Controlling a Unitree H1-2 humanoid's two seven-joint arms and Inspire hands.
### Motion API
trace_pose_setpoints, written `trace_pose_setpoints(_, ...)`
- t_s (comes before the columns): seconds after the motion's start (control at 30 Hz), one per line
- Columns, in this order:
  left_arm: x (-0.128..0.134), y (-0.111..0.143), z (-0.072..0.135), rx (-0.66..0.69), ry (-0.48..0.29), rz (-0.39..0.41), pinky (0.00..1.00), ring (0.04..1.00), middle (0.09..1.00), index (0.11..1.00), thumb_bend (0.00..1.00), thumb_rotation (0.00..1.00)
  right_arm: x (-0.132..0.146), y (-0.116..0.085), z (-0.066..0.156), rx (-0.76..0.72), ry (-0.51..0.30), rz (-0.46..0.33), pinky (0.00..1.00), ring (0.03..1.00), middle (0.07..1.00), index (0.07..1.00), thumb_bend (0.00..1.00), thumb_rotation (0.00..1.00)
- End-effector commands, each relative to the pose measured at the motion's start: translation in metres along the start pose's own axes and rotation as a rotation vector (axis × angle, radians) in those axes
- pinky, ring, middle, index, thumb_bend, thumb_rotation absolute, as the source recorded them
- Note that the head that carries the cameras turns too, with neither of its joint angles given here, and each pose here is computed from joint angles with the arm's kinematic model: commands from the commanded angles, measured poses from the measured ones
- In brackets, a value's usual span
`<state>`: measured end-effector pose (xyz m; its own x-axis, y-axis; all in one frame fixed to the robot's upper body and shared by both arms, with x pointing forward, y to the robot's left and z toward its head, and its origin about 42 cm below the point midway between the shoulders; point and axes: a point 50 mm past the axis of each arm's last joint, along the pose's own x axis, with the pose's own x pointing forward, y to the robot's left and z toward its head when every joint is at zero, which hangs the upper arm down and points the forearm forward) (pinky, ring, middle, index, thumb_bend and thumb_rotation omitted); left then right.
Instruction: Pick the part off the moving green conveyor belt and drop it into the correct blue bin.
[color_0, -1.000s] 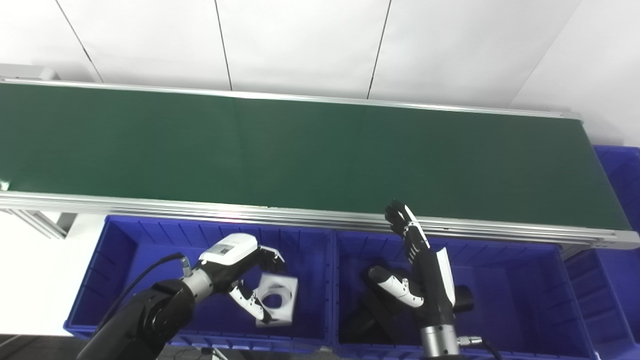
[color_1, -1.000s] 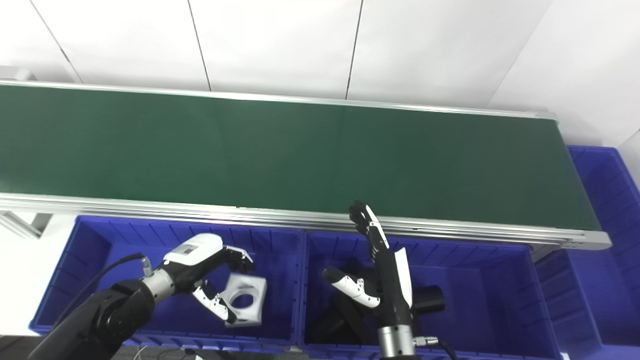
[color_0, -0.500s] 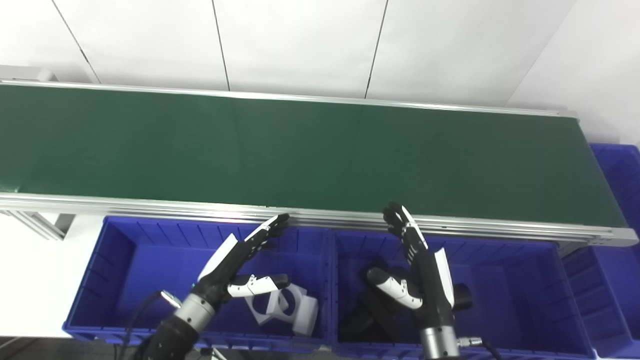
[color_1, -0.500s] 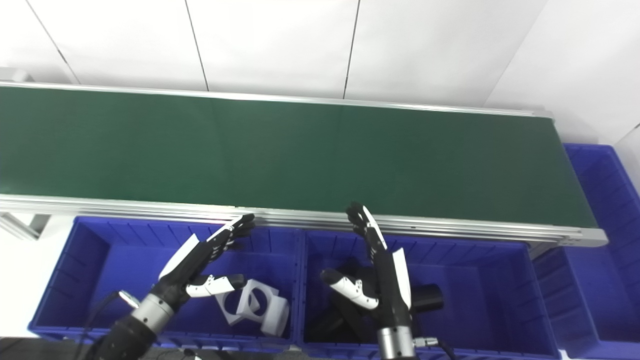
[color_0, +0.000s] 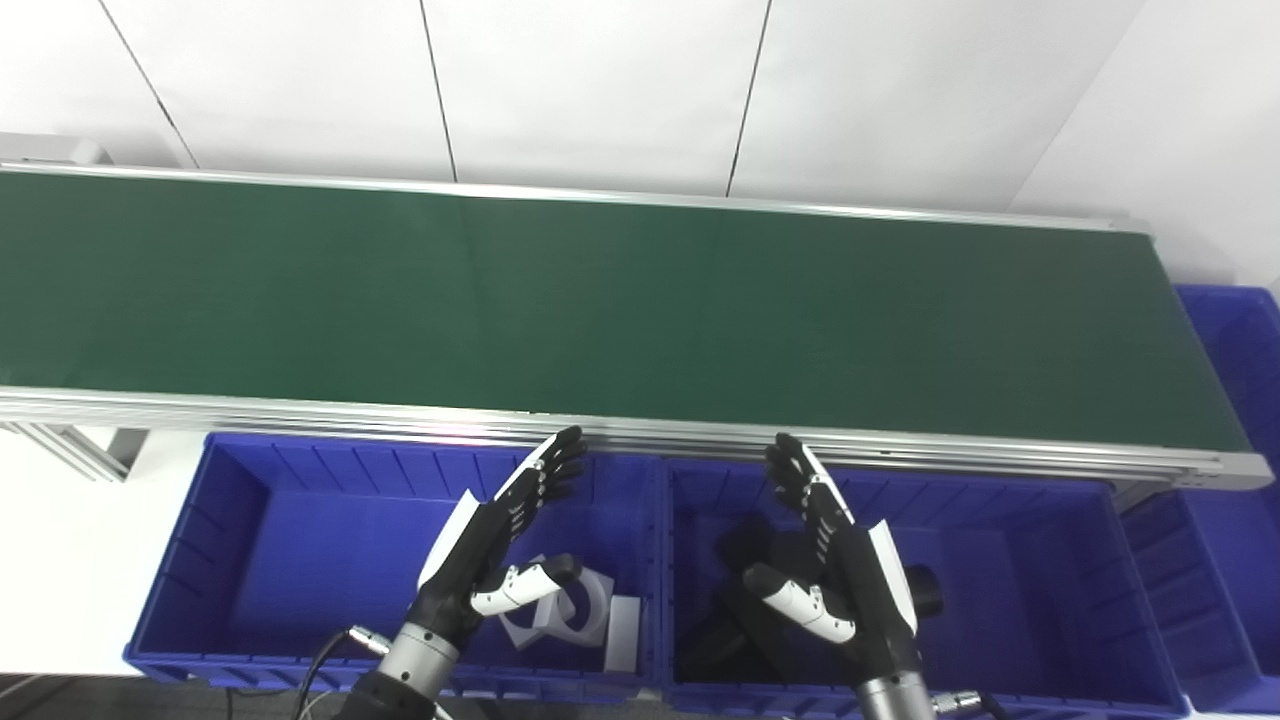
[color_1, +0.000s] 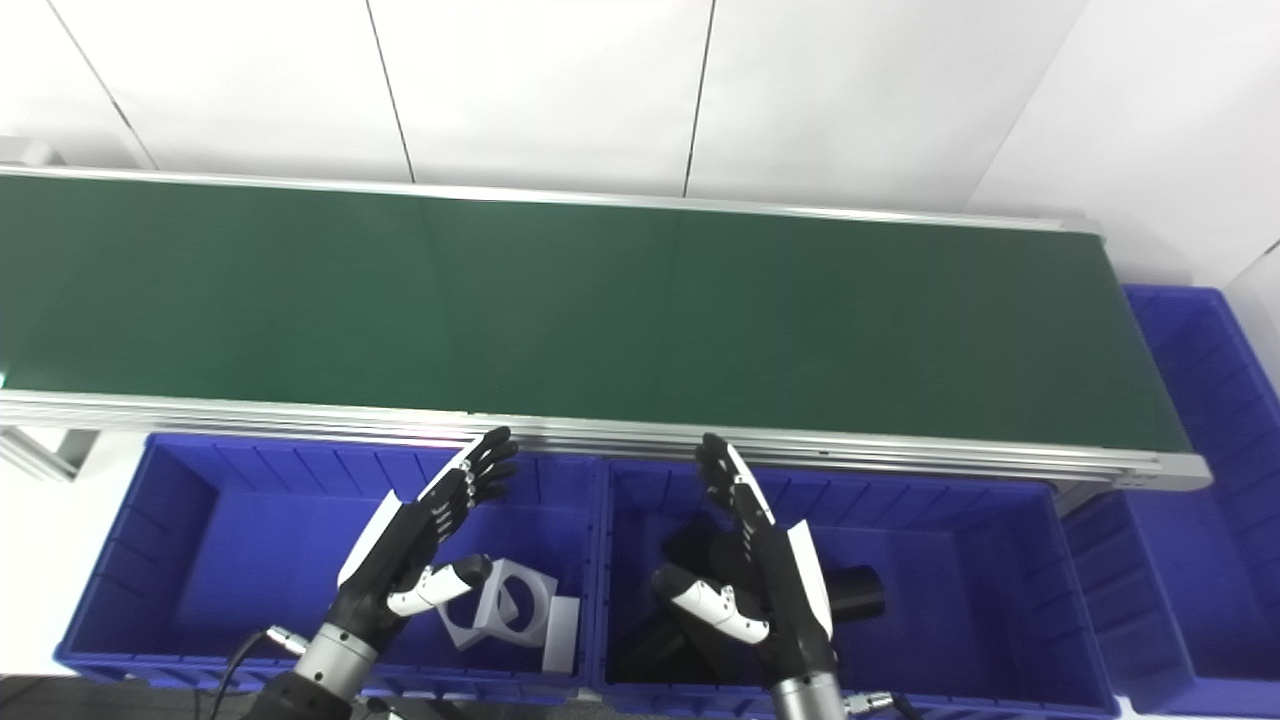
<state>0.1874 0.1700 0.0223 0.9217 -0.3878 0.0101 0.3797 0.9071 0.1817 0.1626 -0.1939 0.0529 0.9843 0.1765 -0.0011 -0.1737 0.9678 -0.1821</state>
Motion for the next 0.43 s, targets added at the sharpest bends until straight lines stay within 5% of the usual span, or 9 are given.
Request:
trace_pose_setpoints(0.0, 0.007, 0.003, 0.007, 0.027, -0.061, 0.022, 0.85, 0.89, 0.919, 0.935, 0.84, 0.68, -0.001, -0.002, 0.007, -0.001, -0.045, -0.018, 0.89, 0.896, 0.911, 0.943, 0.95, 0.62)
trace_pose_setpoints(0.4, 0.011, 0.002, -0.002, 0.033, -0.037, 0.093, 0.86, 0.888, 0.905, 0.914, 0.87, 0.67, -0.001, -0.001, -0.008, 0.019, -0.06, -0.083, 0.88, 0.89, 0.924, 0.946, 0.93, 0.62)
